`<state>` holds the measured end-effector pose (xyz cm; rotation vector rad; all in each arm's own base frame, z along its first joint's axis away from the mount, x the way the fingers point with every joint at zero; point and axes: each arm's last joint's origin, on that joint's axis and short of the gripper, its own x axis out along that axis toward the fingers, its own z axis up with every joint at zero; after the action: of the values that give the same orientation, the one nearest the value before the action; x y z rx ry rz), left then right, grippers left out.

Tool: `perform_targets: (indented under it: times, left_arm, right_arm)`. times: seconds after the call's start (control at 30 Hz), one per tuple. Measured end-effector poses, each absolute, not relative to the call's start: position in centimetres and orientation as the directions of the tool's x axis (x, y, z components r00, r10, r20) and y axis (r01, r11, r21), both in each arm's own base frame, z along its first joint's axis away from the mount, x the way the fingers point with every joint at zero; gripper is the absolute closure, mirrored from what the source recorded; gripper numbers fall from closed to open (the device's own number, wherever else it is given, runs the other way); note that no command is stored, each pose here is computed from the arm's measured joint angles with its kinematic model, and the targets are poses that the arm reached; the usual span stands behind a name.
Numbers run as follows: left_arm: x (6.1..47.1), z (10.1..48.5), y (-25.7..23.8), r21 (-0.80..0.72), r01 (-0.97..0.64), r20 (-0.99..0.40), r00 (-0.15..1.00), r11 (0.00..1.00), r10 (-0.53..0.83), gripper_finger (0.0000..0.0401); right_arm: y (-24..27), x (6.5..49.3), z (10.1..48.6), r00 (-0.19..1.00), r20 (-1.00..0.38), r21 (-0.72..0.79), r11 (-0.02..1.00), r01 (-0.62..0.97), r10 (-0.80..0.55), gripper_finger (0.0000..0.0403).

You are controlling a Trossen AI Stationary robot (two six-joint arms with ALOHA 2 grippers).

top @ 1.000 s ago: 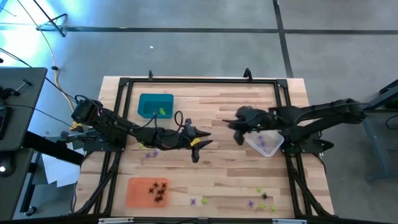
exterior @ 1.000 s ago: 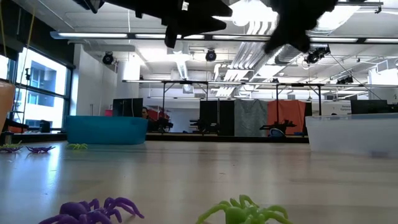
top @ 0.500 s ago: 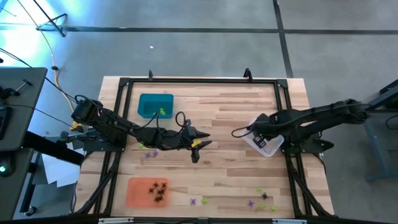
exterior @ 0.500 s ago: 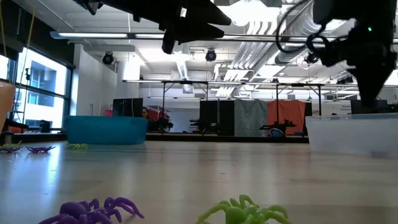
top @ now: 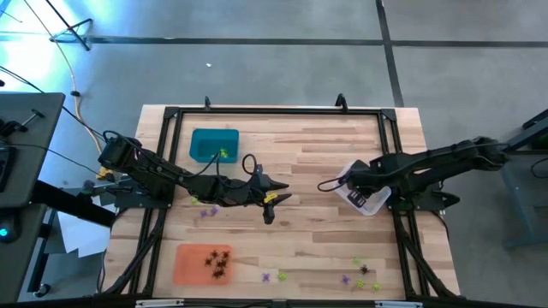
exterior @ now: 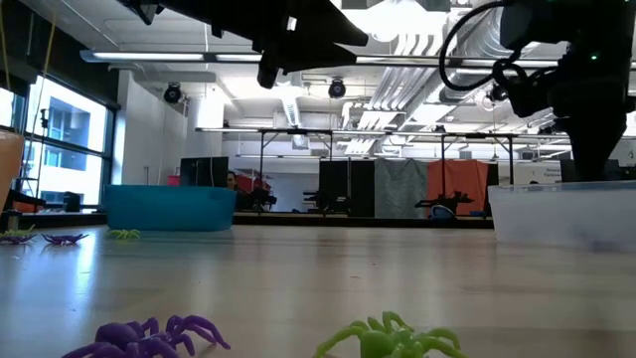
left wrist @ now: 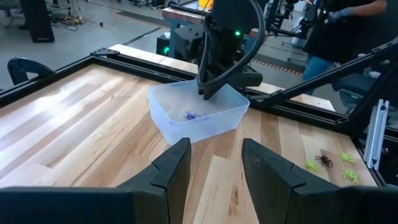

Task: Sort Halloween decoration
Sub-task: Put the violet spider toy into the transparent bin, then put the black spider toy into the orange bin

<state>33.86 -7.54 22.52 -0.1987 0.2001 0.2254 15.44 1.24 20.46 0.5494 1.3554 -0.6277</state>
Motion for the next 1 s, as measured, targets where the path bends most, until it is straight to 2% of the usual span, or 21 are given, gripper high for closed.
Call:
perform_targets:
  times: [0.1, 0.2, 0.5, 0.6, 0.8, 1.0]
  left_arm:
    - [33.8, 22.5, -7.5, -0.171, -0.241, -0.220, 0.954, 0.955, 0.201, 0.0270]
    - [33.8, 22.5, -7.5, -0.171, -0.244, -0.220, 0.954, 0.955, 0.204, 0.0270]
    - [33.6, 21.6, -7.4, -0.121, -0.262, -0.305, 0.928, 0.957, 0.215, 0.0270]
    - [33.6, 21.5, -7.1, -0.114, -0.271, -0.317, 0.922, 0.956, 0.224, 0.0270]
    - [33.7, 21.4, -6.3, -0.097, -0.285, -0.319, 0.916, 0.954, 0.242, 0.0270]
    - [33.8, 21.4, -6.1, -0.105, -0.272, -0.323, 0.919, 0.957, 0.226, 0.0270]
  right_arm:
    - [1.3, 15.6, 21.0, 0.114, -0.991, 0.031, 0.716, 0.697, -0.068, 0.0294]
    - [1.5, 16.1, 22.4, 0.141, -0.990, 0.094, 0.689, 0.718, -0.013, 0.0283]
    - [6.4, 18.4, 29.1, 0.453, -0.878, 0.431, 0.667, 0.608, 0.155, 0.0281]
    - [9.3, 18.4, 28.3, 0.413, -0.890, 0.433, 0.649, 0.626, 0.195, 0.0281]
    - [15.1, 18.2, 24.3, 0.215, -0.937, 0.341, 0.595, 0.727, 0.274, 0.0281]
    - [19.6, 18.7, 21.1, 0.117, -0.927, 0.318, 0.582, 0.749, 0.356, 0.0281]
